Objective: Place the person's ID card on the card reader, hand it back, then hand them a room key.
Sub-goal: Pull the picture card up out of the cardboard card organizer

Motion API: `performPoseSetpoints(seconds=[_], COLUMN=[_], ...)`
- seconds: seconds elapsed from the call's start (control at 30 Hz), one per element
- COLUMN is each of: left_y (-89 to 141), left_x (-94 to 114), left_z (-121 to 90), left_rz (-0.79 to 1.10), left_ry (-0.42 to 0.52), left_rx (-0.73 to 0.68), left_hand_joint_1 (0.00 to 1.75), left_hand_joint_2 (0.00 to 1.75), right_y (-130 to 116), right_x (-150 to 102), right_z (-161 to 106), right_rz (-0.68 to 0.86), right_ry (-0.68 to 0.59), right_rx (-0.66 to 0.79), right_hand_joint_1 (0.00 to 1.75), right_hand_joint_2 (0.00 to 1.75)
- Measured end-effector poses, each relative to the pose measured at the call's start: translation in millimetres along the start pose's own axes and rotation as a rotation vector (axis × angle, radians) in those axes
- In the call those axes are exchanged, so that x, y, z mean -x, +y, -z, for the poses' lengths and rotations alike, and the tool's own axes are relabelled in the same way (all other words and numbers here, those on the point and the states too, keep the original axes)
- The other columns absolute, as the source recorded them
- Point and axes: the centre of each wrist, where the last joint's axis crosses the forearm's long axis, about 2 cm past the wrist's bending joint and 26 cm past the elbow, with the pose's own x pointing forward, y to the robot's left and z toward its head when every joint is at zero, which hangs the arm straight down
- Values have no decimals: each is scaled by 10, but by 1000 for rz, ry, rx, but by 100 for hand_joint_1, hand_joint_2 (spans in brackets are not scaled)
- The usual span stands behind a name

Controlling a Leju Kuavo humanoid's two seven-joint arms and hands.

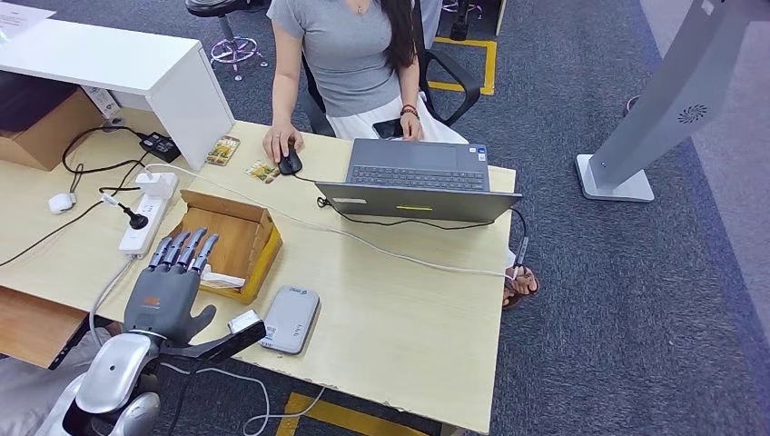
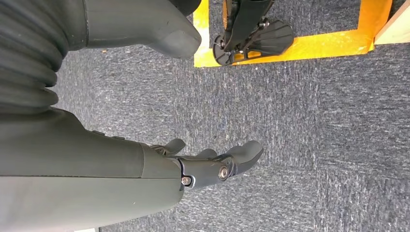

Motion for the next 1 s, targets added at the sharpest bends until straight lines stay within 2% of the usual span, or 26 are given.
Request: performPoseSetpoints(seconds=[1.0], left_y=[-3], left_x=[-2], left_z=[5], left_rz=[-14], left_ry=[-10], left_rx=[-3], left_hand_joint_1=[0], left_hand_joint_2=[175], right_y=[-6], right_x=[0], right_z=[-1], right_rz=[-7], right_ry=[-1], right_rx=[2], right_hand_joint_1=[0], right_hand_joint_2=[175])
